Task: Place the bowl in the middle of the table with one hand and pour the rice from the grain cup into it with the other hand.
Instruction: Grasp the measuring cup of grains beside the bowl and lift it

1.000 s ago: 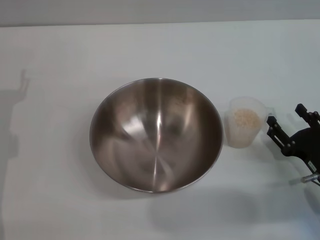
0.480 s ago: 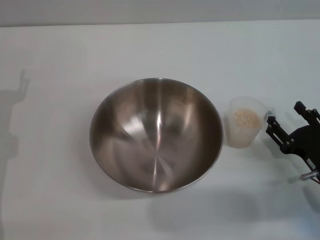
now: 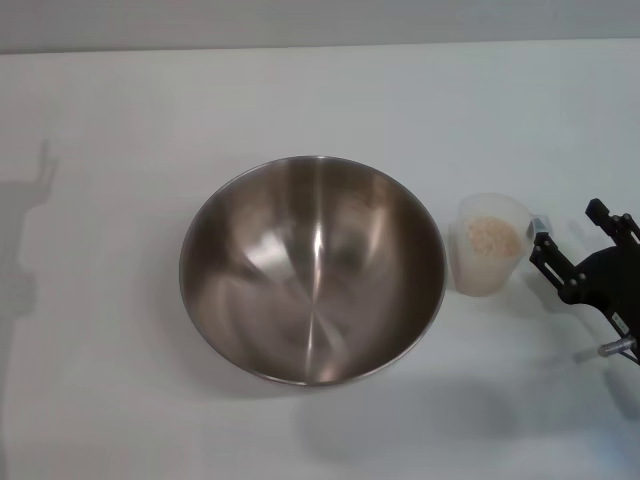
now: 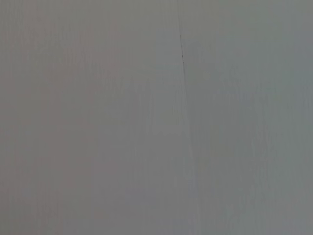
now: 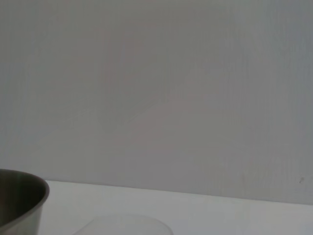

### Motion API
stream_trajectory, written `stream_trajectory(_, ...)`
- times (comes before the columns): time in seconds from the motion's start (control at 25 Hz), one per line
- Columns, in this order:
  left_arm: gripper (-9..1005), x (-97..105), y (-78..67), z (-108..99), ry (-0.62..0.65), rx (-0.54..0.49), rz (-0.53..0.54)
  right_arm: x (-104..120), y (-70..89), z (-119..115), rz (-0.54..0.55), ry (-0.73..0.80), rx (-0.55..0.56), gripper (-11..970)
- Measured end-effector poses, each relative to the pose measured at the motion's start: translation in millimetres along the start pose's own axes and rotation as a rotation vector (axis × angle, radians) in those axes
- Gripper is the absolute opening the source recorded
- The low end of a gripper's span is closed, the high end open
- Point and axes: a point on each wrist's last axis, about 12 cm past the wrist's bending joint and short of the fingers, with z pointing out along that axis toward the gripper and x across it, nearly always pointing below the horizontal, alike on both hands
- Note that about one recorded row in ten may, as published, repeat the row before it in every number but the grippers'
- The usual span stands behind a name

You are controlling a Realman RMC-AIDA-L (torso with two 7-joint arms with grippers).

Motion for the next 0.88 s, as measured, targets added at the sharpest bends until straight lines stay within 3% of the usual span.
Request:
stream_trajectory(0.44,820,0,-2.2,1,0.0,0.011,0.003,0,-2.8,5,0.011,0.009,0.032,718)
stream_trajectory(0.68,819,0,-2.3,1,0.001,0.012,0.004,-1,3.2,9,-0.073,0.004,0.035,492)
stream_trajectory(0.76,819,0,-2.2,1,0.001,0.012,0.004,-1,4.5,10,-0.092,0.006,0.037,220)
stream_trajectory(0.88,819,0,-2.2,1,0.001,0.012,0.004,-1,4.4,11,-0.097,0.007,0.04,97)
